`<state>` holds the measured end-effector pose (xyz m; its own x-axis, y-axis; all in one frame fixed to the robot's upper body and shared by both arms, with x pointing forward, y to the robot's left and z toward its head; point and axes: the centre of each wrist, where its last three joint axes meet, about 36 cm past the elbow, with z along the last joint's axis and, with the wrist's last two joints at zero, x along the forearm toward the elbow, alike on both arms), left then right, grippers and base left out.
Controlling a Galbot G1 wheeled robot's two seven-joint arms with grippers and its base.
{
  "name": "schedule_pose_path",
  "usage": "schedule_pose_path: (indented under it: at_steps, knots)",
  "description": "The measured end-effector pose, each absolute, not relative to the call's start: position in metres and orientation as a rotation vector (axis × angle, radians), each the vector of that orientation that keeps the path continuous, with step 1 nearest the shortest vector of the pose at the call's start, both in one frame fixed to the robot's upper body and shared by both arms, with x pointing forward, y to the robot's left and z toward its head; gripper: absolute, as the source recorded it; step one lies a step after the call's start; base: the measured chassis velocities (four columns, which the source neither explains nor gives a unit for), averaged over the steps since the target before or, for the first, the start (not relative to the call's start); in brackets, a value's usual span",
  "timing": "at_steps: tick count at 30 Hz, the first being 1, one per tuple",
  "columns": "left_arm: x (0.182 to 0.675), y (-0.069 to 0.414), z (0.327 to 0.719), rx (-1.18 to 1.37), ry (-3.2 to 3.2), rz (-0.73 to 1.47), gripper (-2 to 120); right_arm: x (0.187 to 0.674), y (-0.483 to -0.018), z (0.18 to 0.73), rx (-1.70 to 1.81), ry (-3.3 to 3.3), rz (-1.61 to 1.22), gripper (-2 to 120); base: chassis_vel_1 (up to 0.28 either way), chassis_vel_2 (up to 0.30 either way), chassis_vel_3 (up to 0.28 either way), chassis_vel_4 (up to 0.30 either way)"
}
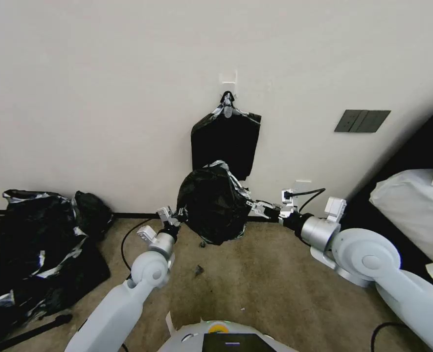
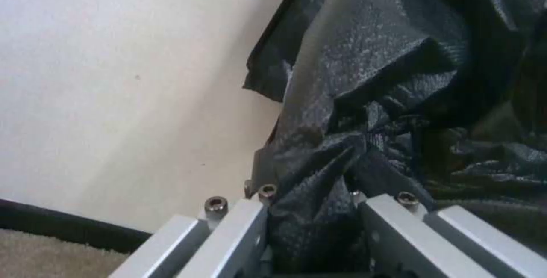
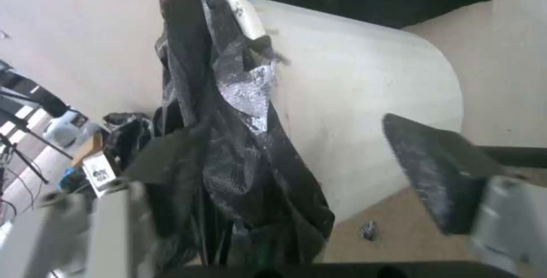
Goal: Place a trash bag onto the trash bin.
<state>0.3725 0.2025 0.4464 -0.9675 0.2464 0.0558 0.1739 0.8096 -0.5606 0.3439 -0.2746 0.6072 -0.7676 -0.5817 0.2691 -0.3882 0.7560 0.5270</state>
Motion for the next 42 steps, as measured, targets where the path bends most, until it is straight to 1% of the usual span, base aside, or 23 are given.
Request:
schedule_pose_path:
  at_steps: [1,3,4,5,7,8,10,11,14,15,17,18,19,21,28,34,42]
  knots:
    - [0.373,0.203,0.446,-0.335,-2.868,0.87,1,0.344,-0.275,0.607,0.738,-2.532,-0.629,75,0.0,0.0,0.0,0.0]
    - [0.372,0.203,0.447,-0.333,-2.864,0.866,1,0.342,-0.273,0.609,0.748,-2.54,-0.631,62,0.0,0.0,0.0,0.0]
    - [0.373,0.203,0.447,-0.333,-2.864,0.865,1,0.341,-0.272,0.609,0.75,-2.543,-0.631,60,0.0,0.0,0.0,0.0]
    - [0.373,0.203,0.447,-0.333,-2.864,0.865,1,0.341,-0.272,0.609,0.75,-2.543,-0.631,60,0.0,0.0,0.0,0.0]
    - [0.373,0.203,0.448,-0.333,-2.865,0.864,1,0.339,-0.271,0.61,0.755,-2.552,-0.628,47,0.0,0.0,0.0,0.0]
    - [0.373,0.203,0.448,-0.333,-2.865,0.864,1,0.339,-0.271,0.61,0.755,-2.552,-0.628,47,0.0,0.0,0.0,0.0]
    - [0.374,0.202,0.448,-0.332,-2.864,0.865,1,0.337,-0.269,0.611,0.76,-2.557,-0.625,38,0.0,0.0,0.0,0.0]
    - [0.374,0.202,0.448,-0.332,-2.864,0.865,1,0.337,-0.269,0.611,0.76,-2.557,-0.625,38,0.0,0.0,0.0,0.0]
    - [0.374,0.202,0.448,-0.327,-2.862,0.863,1,0.335,-0.267,0.612,0.767,-2.561,-0.623,24,0.0,0.0,0.0,0.0]
    - [0.374,0.202,0.448,-0.327,-2.862,0.863,1,0.335,-0.267,0.612,0.767,-2.561,-0.623,24,0.0,0.0,0.0,0.0]
    - [0.374,0.202,0.448,-0.321,-2.859,0.862,1,0.334,-0.266,0.612,0.769,-2.563,-0.625,13,0.0,0.0,0.0,0.0]
    - [0.374,0.202,0.448,-0.321,-2.859,0.862,1,0.334,-0.266,0.612,0.769,-2.563,-0.625,13,0.0,0.0,0.0,0.0]
    - [0.374,0.202,0.448,-0.316,-2.857,0.861,1,0.334,-0.266,0.612,0.768,-2.567,-0.63,7,0.0,0.0,0.0,0.0]
    - [0.374,0.203,0.448,-0.313,-2.855,0.861,1,0.333,-0.265,0.612,0.767,-2.573,-0.634,0,0.0,0.0,0.0,0.0]
    - [0.371,0.201,0.448,-0.325,-2.84,0.856,1,0.34,-0.267,0.616,0.714,-2.634,-0.681,0,0.0,0.0,0.0,0.0]
    - [0.364,0.197,0.455,-0.392,-2.811,0.888,1,0.359,-0.281,0.602,0.582,-2.645,-0.677,0,0.0,0.0,0.0,0.0]
    - [0.359,0.195,0.457,-0.42,-2.792,0.894,1,0.365,-0.288,0.598,0.518,-2.647,-0.674,0,0.0,0.0,0.0,0.0]
